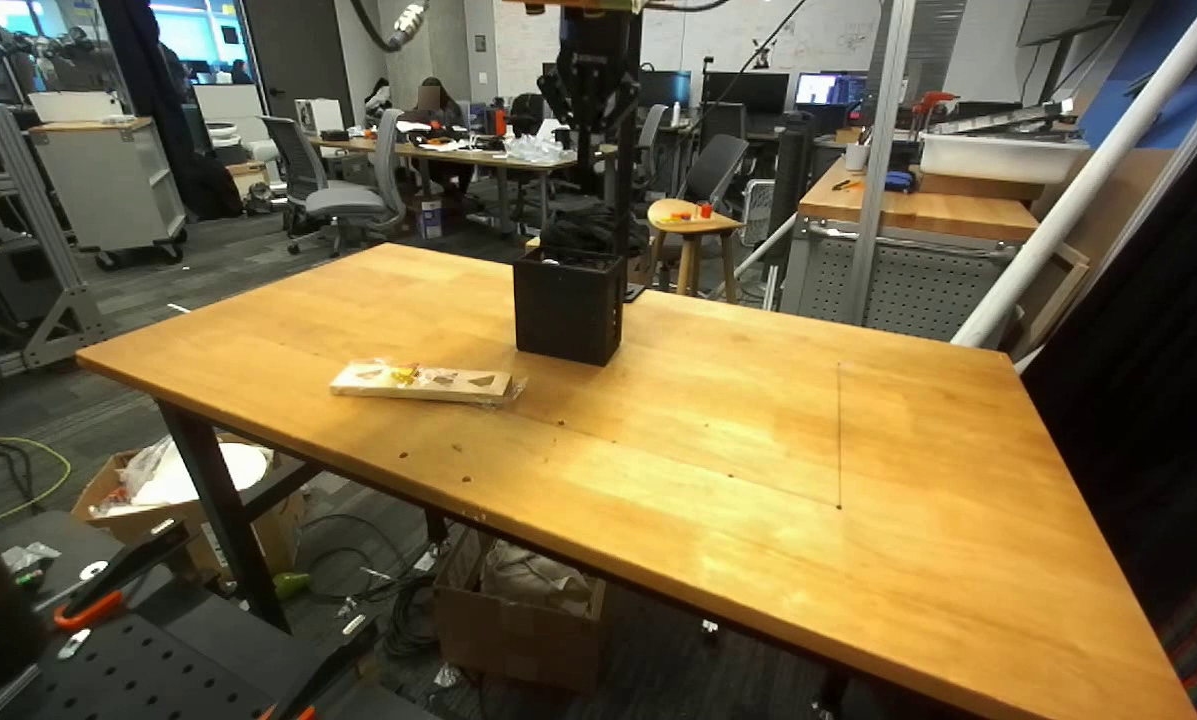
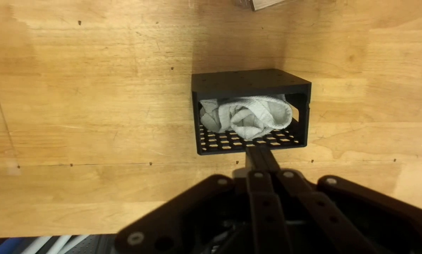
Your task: Put the white towel in the black box
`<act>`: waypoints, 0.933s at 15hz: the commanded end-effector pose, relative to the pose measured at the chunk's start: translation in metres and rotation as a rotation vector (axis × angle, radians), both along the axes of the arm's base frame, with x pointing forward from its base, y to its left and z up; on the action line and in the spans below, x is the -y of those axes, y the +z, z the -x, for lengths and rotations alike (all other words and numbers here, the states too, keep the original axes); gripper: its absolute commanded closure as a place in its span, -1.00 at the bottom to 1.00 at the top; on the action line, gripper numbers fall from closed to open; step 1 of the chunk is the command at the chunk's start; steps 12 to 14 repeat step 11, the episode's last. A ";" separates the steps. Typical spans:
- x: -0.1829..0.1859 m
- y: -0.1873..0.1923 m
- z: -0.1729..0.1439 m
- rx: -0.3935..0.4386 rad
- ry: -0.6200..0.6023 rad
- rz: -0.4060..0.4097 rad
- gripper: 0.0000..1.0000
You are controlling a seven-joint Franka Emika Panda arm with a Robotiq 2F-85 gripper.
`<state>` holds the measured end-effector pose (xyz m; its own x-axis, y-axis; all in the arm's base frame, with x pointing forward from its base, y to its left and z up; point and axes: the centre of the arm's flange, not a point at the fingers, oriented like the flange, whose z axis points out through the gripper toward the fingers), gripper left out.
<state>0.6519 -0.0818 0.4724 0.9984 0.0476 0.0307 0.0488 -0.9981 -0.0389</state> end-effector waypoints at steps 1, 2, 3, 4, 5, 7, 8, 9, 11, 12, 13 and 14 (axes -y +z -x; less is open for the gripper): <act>0.000 0.006 0.002 0.005 0.000 0.001 0.94; 0.000 0.006 0.002 0.004 0.000 0.001 0.89; 0.000 0.003 0.002 -0.001 0.000 0.000 0.75; 0.000 -0.002 0.001 -0.008 0.001 -0.001 0.57; 0.000 -0.005 0.000 -0.014 0.000 -0.002 0.46; 0.000 -0.008 -0.001 -0.018 0.000 -0.002 0.45; 0.000 -0.008 -0.001 -0.017 0.000 -0.002 0.45; 0.000 -0.008 -0.001 -0.017 0.000 -0.002 0.45; 0.000 -0.008 -0.001 -0.017 0.000 -0.002 0.45; 0.000 -0.008 -0.001 -0.017 0.000 -0.002 0.45; 0.000 -0.008 -0.001 -0.017 0.000 -0.002 0.45; 0.000 -0.008 -0.001 -0.017 0.000 -0.002 0.45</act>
